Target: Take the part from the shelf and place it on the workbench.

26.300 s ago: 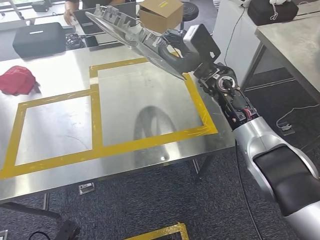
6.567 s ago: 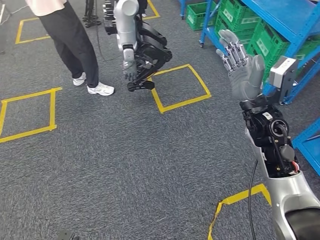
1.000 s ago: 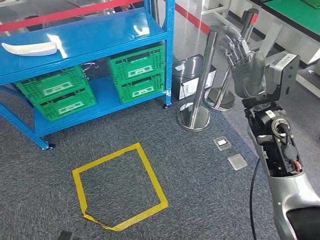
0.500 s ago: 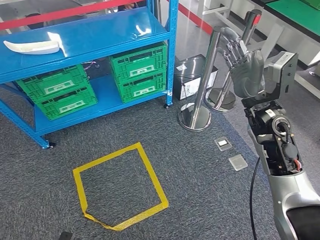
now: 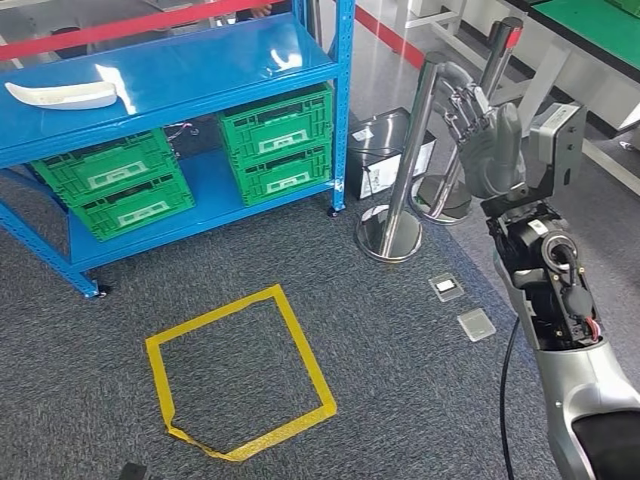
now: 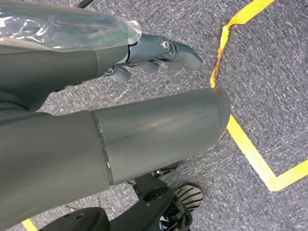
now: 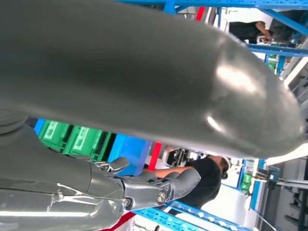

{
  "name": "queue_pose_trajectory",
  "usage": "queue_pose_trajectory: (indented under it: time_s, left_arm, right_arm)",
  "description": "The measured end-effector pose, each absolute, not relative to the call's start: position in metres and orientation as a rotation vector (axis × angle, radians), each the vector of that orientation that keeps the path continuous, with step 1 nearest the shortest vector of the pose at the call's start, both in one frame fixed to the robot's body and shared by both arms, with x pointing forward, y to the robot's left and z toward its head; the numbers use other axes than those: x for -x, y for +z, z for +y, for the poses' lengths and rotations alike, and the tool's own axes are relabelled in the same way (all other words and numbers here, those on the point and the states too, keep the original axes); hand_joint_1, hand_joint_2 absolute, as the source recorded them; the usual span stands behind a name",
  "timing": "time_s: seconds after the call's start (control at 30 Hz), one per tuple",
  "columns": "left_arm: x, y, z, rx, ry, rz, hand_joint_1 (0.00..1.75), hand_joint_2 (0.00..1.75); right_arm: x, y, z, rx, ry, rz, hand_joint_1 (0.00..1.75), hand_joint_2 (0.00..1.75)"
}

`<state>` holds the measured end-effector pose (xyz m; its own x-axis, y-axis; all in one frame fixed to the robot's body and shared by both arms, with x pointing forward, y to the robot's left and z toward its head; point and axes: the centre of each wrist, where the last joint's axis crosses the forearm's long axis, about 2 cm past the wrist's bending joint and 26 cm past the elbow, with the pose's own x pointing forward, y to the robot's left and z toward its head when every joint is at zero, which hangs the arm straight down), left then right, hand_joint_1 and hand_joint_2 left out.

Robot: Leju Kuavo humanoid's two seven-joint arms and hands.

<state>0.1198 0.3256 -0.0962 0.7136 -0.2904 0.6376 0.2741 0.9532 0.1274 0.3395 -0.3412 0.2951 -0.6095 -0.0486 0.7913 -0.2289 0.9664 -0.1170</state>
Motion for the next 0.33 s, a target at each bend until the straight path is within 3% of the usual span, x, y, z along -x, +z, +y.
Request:
queue_pose_trajectory:
  time_s: [0.33]
  left_arm:
    - [-0.128,-0.094,0.320,-0.017,-0.347,-0.715,0.00,0.00]
  right_arm:
    - [-0.322,0.278,-0.348,-0.158,0.238,-2.171,0.00,0.00]
